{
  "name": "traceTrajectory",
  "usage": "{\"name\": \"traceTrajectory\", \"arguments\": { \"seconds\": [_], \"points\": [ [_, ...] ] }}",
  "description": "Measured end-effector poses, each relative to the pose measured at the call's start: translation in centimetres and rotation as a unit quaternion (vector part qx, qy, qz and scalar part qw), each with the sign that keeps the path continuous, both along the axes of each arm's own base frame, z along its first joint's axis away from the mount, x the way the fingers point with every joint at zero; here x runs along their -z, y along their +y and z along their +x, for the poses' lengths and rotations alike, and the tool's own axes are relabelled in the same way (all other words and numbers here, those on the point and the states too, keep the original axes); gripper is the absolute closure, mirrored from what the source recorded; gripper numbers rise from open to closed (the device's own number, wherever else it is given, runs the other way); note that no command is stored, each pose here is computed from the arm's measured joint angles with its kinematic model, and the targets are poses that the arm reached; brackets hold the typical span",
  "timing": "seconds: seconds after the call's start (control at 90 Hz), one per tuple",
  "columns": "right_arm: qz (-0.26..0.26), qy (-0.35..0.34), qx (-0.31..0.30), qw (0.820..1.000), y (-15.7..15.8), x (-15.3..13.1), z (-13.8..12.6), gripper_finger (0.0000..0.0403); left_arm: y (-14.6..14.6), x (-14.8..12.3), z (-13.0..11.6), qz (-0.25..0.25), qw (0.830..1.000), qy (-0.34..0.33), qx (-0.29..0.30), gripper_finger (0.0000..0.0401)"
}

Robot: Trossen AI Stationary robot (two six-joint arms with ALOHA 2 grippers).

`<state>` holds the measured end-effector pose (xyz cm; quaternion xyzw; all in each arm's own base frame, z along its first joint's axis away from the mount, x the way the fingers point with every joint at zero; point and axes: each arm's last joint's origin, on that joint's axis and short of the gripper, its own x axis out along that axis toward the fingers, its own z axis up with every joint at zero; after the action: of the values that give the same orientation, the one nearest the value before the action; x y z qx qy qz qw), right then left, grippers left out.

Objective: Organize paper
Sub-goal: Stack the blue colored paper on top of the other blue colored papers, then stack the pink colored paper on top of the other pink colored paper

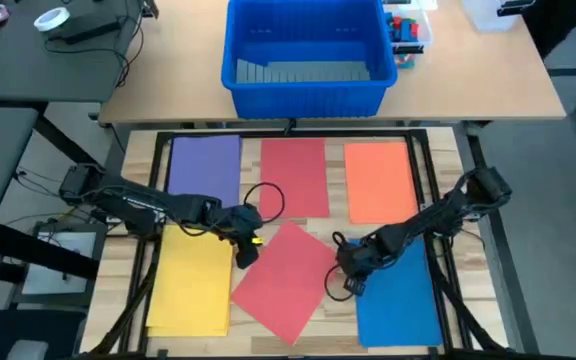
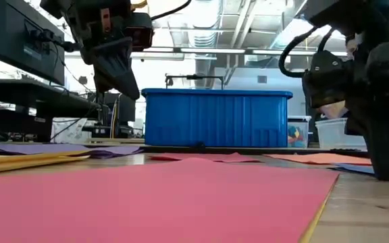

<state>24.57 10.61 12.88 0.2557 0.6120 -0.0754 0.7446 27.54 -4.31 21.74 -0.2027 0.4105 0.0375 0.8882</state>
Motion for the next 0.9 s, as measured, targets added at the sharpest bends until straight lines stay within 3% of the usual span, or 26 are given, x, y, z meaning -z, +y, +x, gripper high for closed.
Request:
{"name": "traceTrajectory", "arguments": {
  "seconds": [0.289, 0.433, 0.544, 0.633, 0.756, 0.9],
  "points": [
    [0.0, -0.007, 0.001, 1.0, 0.2, -0.9, 0.9, 0.0403, 0.0, 0.0, 0.0, 0.0, 1.0, 0.0, 0.0, 0.0401],
    [0.019, -0.044, 0.01, 0.999, 0.5, -2.6, 2.4, 0.0403, 0.0, 0.0, 0.0, -0.003, 1.0, -0.001, -0.003, 0.0401],
    [0.044, -0.055, 0.044, 0.997, 1.0, -3.3, 2.9, 0.0403, 0.0, -0.1, 0.1, -0.011, 1.0, -0.005, -0.011, 0.0401],
    [0.047, -0.052, 0.108, 0.992, 0.8, -3.3, 3.1, 0.0399, -0.1, -0.2, 0.2, -0.016, 1.0, -0.013, -0.014, 0.0401],
    [0.043, -0.044, 0.165, 0.984, -0.4, -3.2, 3.4, 0.0365, -0.4, 0.0, 0.2, -0.018, 1.0, -0.014, -0.01, 0.0401],
    [0.031, -0.023, 0.229, 0.973, -2.8, -3.0, 3.7, 0.03, -0.9, 2.2, 0.6, -0.028, 0.999, 0.002, -0.016, 0.0401]
  ]
}}
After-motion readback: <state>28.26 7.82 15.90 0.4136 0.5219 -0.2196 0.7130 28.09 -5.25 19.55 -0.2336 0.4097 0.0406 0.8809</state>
